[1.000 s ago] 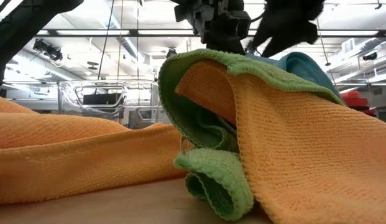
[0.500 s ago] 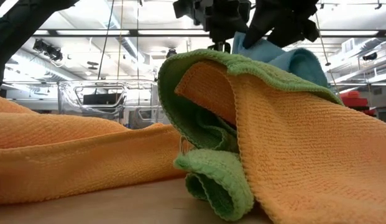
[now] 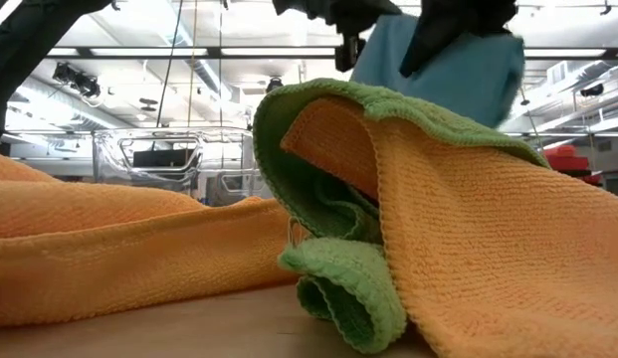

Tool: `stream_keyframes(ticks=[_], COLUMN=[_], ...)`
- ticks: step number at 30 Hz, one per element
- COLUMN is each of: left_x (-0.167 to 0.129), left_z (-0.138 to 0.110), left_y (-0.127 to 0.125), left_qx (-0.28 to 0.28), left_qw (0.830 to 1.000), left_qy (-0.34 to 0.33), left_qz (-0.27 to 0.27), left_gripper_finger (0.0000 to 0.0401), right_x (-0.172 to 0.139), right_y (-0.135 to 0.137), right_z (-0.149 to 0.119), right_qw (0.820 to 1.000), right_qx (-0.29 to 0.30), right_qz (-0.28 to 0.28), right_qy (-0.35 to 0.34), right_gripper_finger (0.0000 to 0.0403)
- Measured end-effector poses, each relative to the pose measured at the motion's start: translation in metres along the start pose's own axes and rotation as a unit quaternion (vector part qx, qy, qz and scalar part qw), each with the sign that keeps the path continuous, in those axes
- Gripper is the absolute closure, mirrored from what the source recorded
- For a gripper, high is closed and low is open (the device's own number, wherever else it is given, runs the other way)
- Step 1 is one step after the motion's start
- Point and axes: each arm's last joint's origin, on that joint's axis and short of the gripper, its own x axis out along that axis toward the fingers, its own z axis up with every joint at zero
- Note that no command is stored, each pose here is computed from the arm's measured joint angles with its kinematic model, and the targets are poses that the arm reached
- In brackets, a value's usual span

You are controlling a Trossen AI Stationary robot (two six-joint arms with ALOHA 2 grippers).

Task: Fold microfiber towels
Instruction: Fold the left blue towel

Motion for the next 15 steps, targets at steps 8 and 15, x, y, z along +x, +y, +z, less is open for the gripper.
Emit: stream_keyframes(ticks=[8, 15], left_x=[-0.008, -0.007], left_z=[-0.001, -0.003], left_y=[-0.007, -0.008], left_qx=[0.005, 0.03], left_qw=[1.0, 0.999], left_qy=[0.022, 0.027], left_qz=[-0.009, -0.007], left_gripper_finger=[0.0389, 0.0385], right_x=[-0.02, -0.029], right_y=[-0.017, -0.026], right_z=[0.007, 0.008], right_qw=[0.999, 0.992], right_qx=[-0.039, -0.104], right_qz=[0.016, 0.039], right_qy=[0.024, 0.068], right_gripper_finger=[0.025, 0.0309])
